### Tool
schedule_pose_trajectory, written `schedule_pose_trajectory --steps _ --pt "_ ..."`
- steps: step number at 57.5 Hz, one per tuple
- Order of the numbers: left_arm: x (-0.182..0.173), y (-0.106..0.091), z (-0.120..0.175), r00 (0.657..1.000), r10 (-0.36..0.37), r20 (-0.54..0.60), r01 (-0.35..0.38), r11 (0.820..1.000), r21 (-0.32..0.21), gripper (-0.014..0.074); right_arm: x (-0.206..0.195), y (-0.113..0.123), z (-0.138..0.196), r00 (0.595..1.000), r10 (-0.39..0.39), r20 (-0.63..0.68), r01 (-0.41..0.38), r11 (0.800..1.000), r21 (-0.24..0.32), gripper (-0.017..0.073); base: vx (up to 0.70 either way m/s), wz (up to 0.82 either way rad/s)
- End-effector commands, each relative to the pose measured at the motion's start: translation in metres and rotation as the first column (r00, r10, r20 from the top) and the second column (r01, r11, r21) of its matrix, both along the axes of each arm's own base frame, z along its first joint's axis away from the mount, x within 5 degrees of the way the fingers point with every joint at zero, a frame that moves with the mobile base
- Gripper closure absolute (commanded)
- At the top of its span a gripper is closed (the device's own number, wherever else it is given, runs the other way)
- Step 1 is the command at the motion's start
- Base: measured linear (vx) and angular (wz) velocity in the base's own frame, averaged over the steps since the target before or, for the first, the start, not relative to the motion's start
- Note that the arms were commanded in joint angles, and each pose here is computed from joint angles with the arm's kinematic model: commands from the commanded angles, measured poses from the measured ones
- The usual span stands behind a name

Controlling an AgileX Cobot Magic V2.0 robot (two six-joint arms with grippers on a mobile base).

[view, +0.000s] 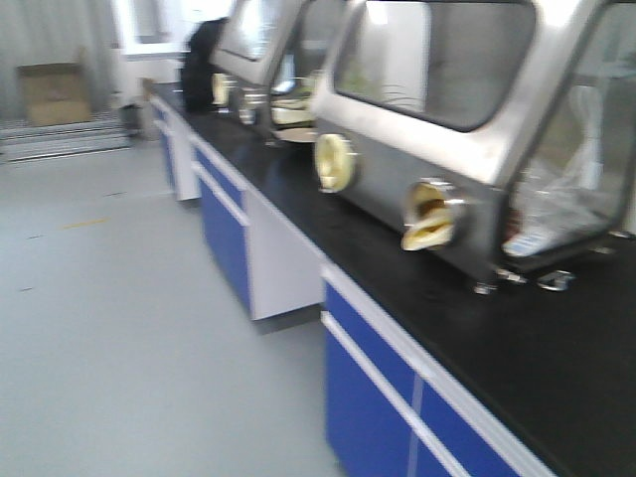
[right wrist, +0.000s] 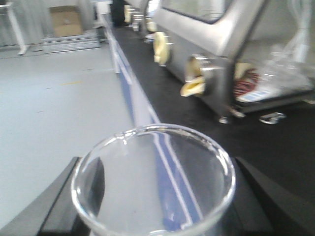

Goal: Pick beaker and place in left cabinet
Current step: 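Drive the base away from the bench holding the beaker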

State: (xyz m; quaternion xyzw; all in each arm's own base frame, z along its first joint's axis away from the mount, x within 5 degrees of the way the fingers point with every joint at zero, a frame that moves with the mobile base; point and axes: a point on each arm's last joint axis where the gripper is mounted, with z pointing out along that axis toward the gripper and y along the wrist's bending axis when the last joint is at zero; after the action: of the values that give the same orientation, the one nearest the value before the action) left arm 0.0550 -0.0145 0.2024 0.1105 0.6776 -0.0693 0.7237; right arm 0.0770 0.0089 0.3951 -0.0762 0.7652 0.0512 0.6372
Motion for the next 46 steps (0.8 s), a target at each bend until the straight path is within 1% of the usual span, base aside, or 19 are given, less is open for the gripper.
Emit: schedule_pose_trajectory --steps 1,16,46 --pt "-0.0014 0.0005 0.0031 0.997 0.000 0.080 0.003 0.999 -0.033 0.0592 0.0001 0.0011 0.0137 0.996 0.019 0.092 -0.018 1.000 -0.009 0.0564 -0.02 0.80" --pt "-0.0014 0.0005 0.0031 0.997 0.000 0.080 0.003 0.999 -0.033 0.0592 0.0001 0.0012 0.0137 0.996 0.020 0.092 -0.019 1.000 -0.009 0.0564 0.04 0.68" --pt "-0.0014 0.0005 0.0031 0.997 0.000 0.080 0.003 0.999 -0.033 0.0592 0.0001 0.0012 0.0137 0.996 0.020 0.092 -0.019 1.000 -0.009 0.0564 0.18 0.42"
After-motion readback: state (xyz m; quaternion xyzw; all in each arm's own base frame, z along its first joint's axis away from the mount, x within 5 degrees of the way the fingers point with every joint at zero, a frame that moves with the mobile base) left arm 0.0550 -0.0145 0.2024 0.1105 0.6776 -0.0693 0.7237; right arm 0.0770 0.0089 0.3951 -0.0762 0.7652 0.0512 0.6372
